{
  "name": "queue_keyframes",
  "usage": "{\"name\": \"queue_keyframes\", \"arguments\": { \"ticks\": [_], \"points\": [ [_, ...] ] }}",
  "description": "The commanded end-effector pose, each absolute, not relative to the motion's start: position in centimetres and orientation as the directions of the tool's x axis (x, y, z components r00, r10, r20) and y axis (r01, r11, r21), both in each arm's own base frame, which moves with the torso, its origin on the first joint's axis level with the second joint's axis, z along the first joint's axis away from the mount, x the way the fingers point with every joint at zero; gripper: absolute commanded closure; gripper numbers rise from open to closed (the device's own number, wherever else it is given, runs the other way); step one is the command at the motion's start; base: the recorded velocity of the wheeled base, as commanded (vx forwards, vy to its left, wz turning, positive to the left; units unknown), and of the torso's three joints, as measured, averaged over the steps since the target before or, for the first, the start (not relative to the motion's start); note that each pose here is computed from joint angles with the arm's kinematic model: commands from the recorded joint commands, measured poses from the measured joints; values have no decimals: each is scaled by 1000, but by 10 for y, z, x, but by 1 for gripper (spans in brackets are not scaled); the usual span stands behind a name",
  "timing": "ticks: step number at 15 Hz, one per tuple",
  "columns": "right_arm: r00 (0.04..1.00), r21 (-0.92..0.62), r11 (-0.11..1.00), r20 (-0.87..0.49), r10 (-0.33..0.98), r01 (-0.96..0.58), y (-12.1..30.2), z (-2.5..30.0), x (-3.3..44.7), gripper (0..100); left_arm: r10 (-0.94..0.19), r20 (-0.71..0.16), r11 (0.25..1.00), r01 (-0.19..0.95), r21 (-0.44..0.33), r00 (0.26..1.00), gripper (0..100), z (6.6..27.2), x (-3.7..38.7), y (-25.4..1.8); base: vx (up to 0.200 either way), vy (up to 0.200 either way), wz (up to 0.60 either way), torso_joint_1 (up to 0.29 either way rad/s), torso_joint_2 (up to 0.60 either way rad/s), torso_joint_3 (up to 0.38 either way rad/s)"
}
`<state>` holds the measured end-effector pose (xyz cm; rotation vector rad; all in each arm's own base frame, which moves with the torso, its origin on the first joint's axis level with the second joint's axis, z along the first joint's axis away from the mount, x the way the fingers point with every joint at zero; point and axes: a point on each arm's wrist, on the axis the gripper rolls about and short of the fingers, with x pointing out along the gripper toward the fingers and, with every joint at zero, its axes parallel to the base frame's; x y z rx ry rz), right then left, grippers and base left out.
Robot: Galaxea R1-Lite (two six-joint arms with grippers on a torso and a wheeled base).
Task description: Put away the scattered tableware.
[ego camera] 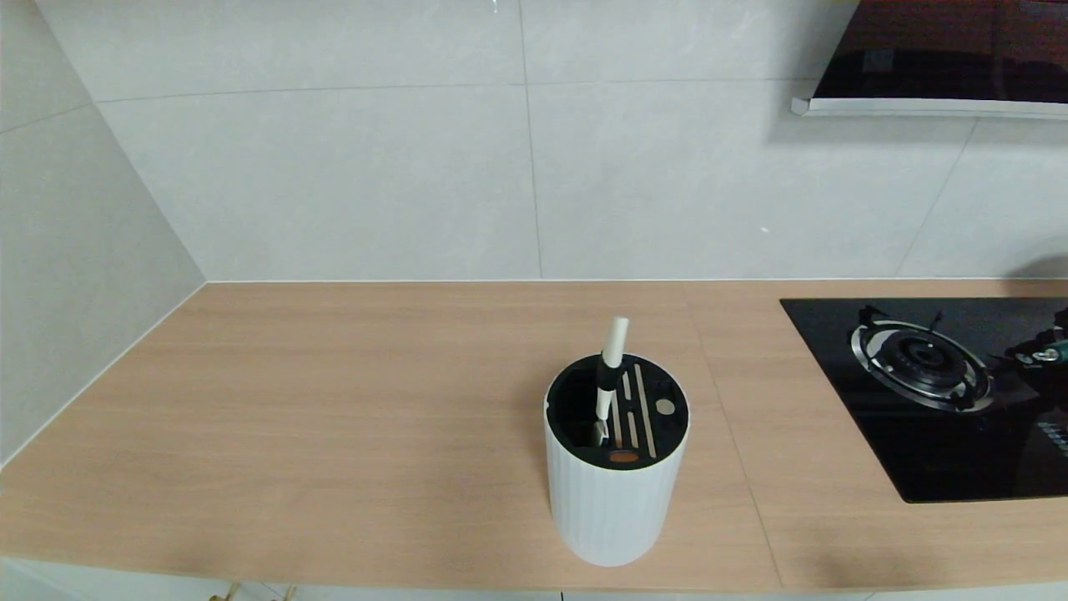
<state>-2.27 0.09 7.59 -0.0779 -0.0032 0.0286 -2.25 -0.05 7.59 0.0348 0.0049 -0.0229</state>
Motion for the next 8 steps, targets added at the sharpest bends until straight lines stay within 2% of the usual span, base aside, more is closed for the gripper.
{"name": "queue_keyframes", "arguments": {
  "ticks": [1,8],
  "points": [
    [1000,-58,998,-5,31,-31,1,76,-22,0,-26,-5,999,26,44,1000,0,75,-23,0,0,0,0,0,0,0],
    [1000,-52,998,-3,28,-28,1,76,-23,0,-20,-2,1000,20,6,1000,0,76,-23,0,0,0,0,0,0,0]
  ]
}}
